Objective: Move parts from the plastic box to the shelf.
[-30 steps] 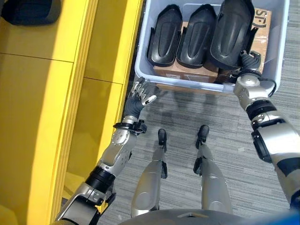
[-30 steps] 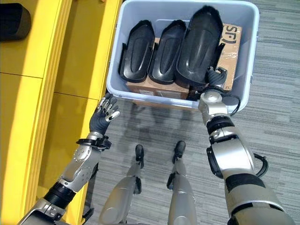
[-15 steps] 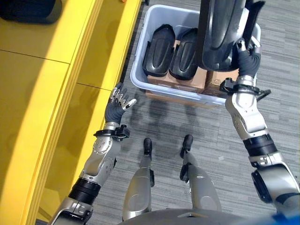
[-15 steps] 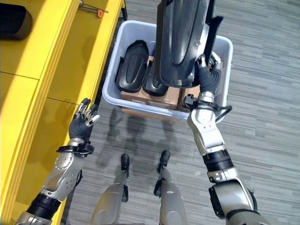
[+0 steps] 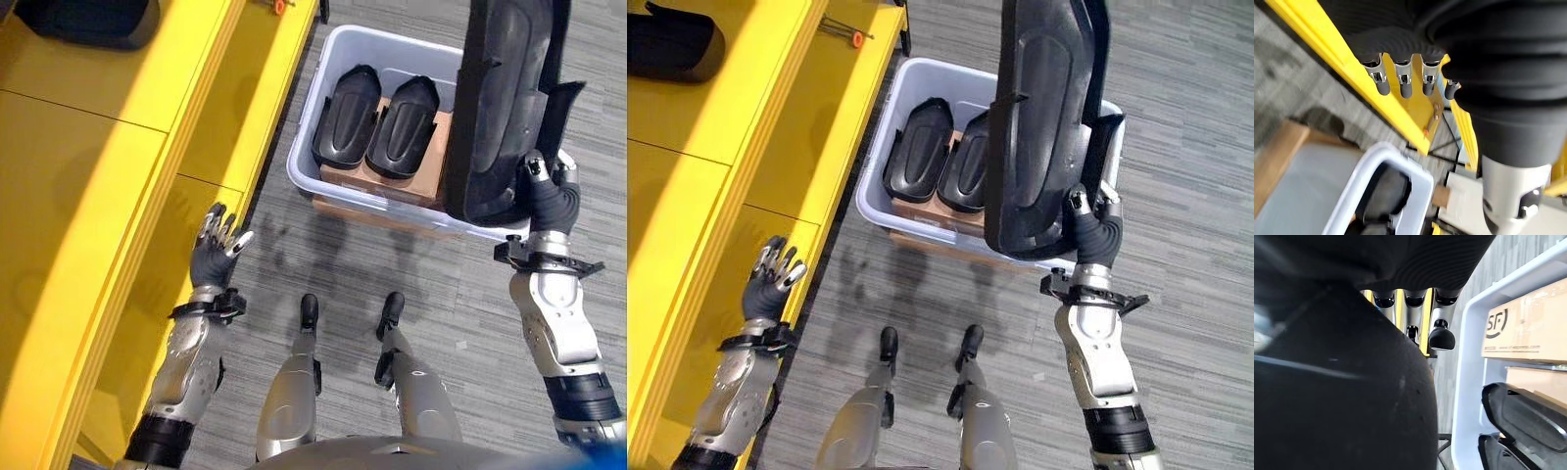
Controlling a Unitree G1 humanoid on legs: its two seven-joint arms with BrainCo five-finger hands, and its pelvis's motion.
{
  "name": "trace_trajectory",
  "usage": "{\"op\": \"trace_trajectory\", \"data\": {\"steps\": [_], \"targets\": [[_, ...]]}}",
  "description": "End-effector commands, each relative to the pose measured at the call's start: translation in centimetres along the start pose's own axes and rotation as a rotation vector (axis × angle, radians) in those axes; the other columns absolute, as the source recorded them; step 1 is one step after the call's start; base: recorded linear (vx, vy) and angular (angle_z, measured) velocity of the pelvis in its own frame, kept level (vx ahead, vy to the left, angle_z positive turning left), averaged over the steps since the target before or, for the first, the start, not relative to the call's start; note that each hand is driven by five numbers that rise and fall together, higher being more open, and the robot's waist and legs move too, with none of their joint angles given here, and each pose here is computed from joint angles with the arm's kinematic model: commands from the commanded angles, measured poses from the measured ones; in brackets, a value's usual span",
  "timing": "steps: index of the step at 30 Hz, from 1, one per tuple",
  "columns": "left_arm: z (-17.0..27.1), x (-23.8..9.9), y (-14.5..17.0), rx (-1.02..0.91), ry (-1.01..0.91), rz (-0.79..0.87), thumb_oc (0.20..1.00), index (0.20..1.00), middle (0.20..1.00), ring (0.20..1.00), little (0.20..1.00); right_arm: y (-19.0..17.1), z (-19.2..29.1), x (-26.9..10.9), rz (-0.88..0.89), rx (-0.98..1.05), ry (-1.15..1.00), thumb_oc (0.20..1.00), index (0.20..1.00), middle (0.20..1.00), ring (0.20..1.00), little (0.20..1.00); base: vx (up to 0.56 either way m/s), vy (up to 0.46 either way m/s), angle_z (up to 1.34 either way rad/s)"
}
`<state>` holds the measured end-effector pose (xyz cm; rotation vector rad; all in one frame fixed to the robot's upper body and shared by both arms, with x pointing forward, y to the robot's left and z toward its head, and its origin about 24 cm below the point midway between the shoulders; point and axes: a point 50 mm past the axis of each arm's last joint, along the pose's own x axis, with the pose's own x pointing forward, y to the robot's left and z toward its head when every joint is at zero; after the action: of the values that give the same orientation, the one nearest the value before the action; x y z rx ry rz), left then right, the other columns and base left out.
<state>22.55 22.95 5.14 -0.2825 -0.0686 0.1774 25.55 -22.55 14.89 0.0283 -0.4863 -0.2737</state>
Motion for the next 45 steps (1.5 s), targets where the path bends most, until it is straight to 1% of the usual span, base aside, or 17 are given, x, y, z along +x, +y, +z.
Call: {"op": "trace_trajectory", "data": {"steps": [1, 7, 14, 28, 31, 33, 39, 45], "targets": [[2.1, -0.1, 0.4, 0.083, -0.088, -0.044, 1.000, 1.000, 1.000, 1.000, 1.000, -0.4, 4.2, 0.3, 0.044, 0.079, -0.228, 0.200, 0.200, 0.200, 0.200, 0.200, 0.01, 0.041, 0.18], [1.8, -0.8, 1.3, 0.100, -0.070, -0.018, 1.000, 1.000, 1.000, 1.000, 1.000, -0.2, 4.0, -0.3, 0.098, 0.083, -0.199, 0.200, 0.200, 0.200, 0.200, 0.200, 0.03, 0.065, 0.13], [1.6, -1.5, 2.1, 0.114, -0.061, 0.015, 1.000, 1.000, 1.000, 1.000, 1.000, 1.3, 3.5, -0.1, 0.192, 0.113, -0.161, 0.200, 0.200, 0.200, 0.200, 0.200, 0.04, 0.106, 0.03], [2.3, -1.9, 3.9, 0.177, -0.086, 0.104, 1.000, 1.000, 1.000, 1.000, 1.000, 3.6, 2.6, 0.6, 0.247, 0.170, -0.112, 0.200, 0.200, 0.200, 0.200, 0.200, 0.01, 0.166, 0.01], [2.6, -1.3, 4.4, 0.226, -0.090, 0.119, 1.000, 1.000, 1.000, 1.000, 1.000, 3.7, 2.3, 0.5, 0.241, 0.186, -0.100, 0.200, 0.200, 0.200, 0.200, 0.200, 0.04, 0.120, 0.26], [2.7, -1.0, 4.4, 0.255, -0.089, 0.105, 1.000, 1.000, 1.000, 1.000, 1.000, 3.4, 2.2, 0.2, 0.240, 0.170, -0.090, 0.200, 0.200, 0.200, 0.200, 0.200, 0.07, 0.091, 0.32], [1.9, -0.8, 3.9, 0.241, -0.056, 0.070, 1.000, 1.000, 1.000, 1.000, 1.000, 1.7, 2.0, -0.8, 0.214, 0.151, -0.073, 0.200, 0.200, 0.200, 0.200, 0.200, 0.09, 0.030, 0.44], [0.8, -0.7, 2.0, 0.188, -0.036, -0.007, 1.000, 1.000, 1.000, 1.000, 1.000, 0.3, 2.2, -1.7, 0.185, 0.138, -0.066, 0.200, 0.200, 0.200, 0.200, 0.200, 0.12, -0.046, 0.79]]}}
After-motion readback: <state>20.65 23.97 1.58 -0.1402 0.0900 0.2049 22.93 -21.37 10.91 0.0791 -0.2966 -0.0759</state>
